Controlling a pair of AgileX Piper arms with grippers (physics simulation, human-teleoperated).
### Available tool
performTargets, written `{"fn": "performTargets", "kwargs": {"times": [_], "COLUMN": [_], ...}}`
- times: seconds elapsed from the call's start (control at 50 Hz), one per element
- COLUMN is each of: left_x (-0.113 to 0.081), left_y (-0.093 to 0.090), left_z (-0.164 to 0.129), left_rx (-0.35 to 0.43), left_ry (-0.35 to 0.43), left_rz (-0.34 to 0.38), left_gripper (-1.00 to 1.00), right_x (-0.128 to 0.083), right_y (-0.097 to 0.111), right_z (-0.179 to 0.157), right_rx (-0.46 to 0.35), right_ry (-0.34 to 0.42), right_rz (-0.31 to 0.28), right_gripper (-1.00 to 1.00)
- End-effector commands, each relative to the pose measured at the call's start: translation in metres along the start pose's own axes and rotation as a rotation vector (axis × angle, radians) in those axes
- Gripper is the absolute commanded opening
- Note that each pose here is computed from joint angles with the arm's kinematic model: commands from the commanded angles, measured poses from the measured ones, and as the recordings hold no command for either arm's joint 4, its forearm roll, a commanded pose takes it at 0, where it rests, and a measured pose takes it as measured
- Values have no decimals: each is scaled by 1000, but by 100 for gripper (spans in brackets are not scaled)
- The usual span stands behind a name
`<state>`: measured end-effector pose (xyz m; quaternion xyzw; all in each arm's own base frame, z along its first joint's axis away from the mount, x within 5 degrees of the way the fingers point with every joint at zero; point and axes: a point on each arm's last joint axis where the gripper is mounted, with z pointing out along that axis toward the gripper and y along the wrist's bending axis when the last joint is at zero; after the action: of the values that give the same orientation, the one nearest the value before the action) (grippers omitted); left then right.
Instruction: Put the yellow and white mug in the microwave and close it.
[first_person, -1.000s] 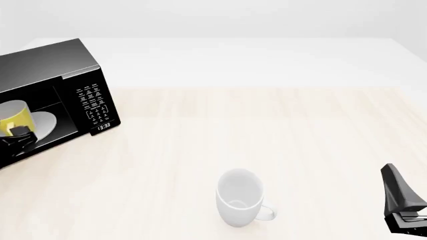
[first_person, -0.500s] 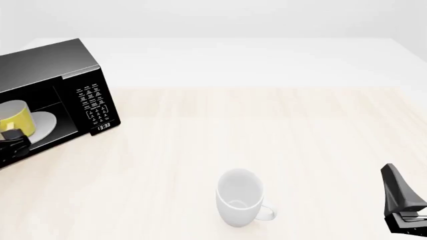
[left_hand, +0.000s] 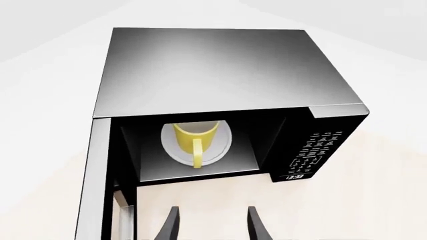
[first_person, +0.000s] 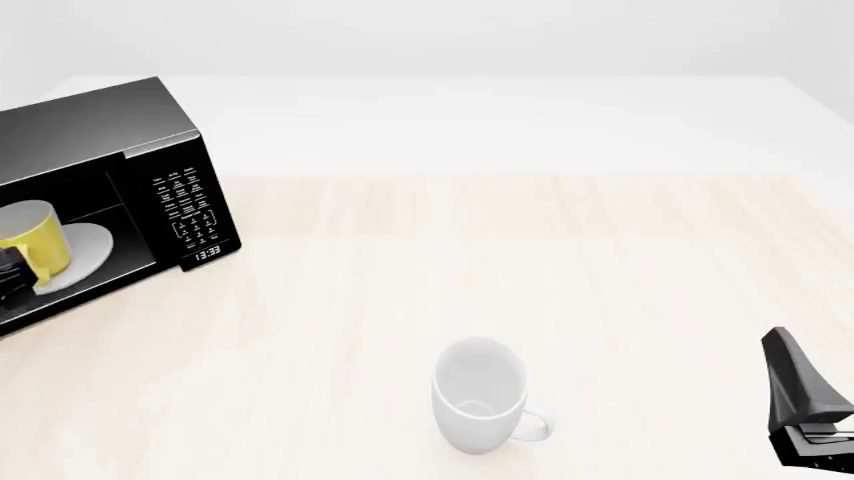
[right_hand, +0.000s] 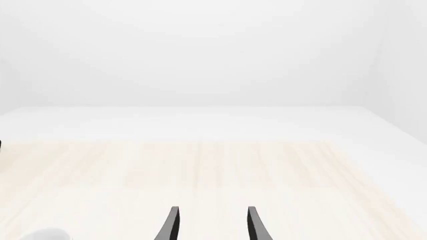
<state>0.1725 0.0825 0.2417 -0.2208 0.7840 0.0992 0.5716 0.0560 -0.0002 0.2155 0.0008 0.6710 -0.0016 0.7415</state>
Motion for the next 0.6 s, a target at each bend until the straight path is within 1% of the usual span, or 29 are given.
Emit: {"fn": "performTargets", "kwargs": {"times": [0.02, 0.26, 0.38, 0.42, 0.48, 0.6], "left_x": [-12, -20, -28, -35, -39, -48], "left_y": [-2, -3, -6, -7, -7, -6], "left_z": [-19, -32, -43, -55, -60, -72], "left_rx": [4, 11, 23, 31, 30, 23], "left_ry": [-21, -36, -51, -89, -91, -118], "left_rz": [-10, -15, -20, -3, -18, -21], "left_gripper": [100, 100, 100, 100, 100, 100], "right_x": [0, 0, 0, 0, 0, 0], "right_y": [0, 0, 0, 0, 0, 0], "right_z": [0, 0, 0, 0, 0, 0], "right_rx": [0, 0, 0, 0, 0, 0], "right_ry": [0, 0, 0, 0, 0, 0], "right_rz": [0, 0, 0, 0, 0, 0], "right_gripper": [100, 100, 100, 100, 100, 100]}}
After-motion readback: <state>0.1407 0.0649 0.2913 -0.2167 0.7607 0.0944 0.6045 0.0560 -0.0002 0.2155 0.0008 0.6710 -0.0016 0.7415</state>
